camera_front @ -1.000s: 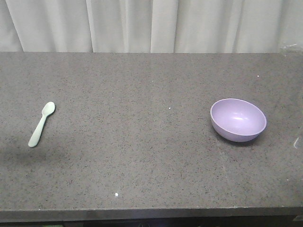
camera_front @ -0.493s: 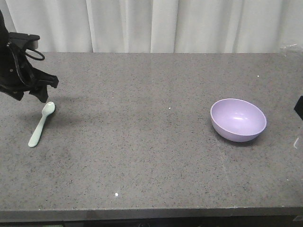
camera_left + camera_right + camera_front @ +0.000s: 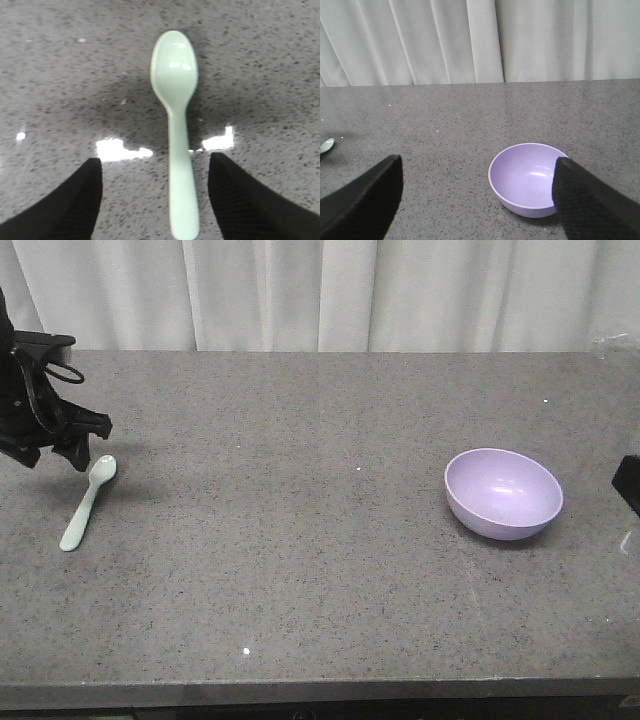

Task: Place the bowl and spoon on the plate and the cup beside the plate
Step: 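Lower the open left gripper around the spoon handle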

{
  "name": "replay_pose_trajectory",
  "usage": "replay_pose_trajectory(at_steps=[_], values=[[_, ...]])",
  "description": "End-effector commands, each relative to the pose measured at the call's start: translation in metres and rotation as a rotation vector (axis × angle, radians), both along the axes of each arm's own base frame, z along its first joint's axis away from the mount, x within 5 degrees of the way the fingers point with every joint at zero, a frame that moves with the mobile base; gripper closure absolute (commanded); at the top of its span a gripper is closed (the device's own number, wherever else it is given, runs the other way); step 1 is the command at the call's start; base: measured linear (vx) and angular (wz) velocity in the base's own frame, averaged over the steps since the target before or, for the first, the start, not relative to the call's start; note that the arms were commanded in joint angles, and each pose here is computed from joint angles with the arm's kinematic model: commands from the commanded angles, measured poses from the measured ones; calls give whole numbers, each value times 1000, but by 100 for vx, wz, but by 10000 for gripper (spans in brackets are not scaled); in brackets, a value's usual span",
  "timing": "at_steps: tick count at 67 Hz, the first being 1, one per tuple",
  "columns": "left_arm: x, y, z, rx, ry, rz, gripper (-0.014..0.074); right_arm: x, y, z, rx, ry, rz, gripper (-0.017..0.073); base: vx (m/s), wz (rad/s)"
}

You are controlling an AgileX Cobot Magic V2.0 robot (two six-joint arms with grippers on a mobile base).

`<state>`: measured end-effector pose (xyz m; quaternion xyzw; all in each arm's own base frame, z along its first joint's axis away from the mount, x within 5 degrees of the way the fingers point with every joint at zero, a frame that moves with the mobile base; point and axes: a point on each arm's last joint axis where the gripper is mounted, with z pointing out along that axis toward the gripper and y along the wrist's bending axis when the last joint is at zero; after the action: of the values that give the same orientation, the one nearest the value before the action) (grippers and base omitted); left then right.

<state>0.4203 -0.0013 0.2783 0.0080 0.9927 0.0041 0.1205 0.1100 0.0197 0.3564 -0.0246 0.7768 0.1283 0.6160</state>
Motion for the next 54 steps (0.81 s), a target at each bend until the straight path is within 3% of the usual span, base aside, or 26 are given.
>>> replay_pose_trajectory(at_steps=[1,54], values=[[-5,-2,21,-24,-46,-3,143,1,-2,14,5,-66,-27,-24,0,0],[11,-3,-30,-35,77,-10,143,1,-2,14,8,-65,-26,-24,0,0]])
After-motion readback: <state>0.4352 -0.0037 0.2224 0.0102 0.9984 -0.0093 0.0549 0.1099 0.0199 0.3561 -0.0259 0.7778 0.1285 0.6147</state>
